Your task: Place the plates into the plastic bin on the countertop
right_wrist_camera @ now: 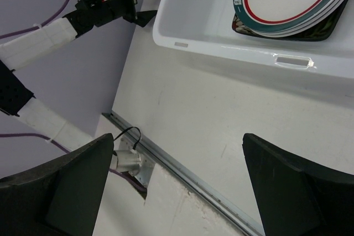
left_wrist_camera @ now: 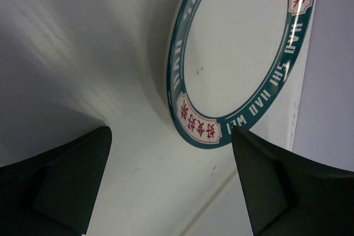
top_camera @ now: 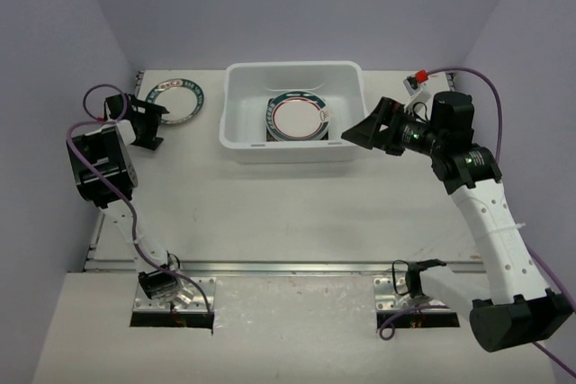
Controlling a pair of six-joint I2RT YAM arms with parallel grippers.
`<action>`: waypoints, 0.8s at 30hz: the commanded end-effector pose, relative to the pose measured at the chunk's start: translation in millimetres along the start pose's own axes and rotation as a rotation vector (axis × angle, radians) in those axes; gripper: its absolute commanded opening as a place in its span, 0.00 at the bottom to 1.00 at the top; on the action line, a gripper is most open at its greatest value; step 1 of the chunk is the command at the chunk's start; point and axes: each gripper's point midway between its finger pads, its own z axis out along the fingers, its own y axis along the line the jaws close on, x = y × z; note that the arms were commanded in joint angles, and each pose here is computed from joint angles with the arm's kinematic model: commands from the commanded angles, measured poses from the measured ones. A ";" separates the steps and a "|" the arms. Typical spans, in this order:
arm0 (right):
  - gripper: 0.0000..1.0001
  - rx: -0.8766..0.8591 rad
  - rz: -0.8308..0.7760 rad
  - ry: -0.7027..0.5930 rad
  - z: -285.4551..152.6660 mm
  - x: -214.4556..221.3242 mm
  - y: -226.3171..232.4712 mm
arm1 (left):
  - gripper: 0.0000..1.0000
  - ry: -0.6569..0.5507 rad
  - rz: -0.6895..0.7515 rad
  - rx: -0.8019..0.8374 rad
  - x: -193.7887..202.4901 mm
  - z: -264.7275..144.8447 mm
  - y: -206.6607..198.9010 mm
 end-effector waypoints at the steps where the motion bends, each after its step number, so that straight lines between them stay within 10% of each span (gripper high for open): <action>1: 0.99 0.032 -0.112 -0.082 -6.2 -32.3 7.4 | 0.75 0.036 -0.025 -0.087 15.5 23.2 20.7; 11: 0.99 0.110 -0.150 -0.097 -8.2 -42.2 -3.1 | 0.48 0.027 -0.052 -0.156 9.0 42.9 27.2; 17: 0.99 0.142 -0.169 -0.123 -17.3 -46.3 -2.8 | 0.05 0.037 -0.069 -0.177 11.1 47.6 29.3; 24: 0.99 0.157 -0.187 -0.152 -25.7 -57.0 4.2 | 0.00 0.002 -0.149 -0.131 8.2 11.4 11.4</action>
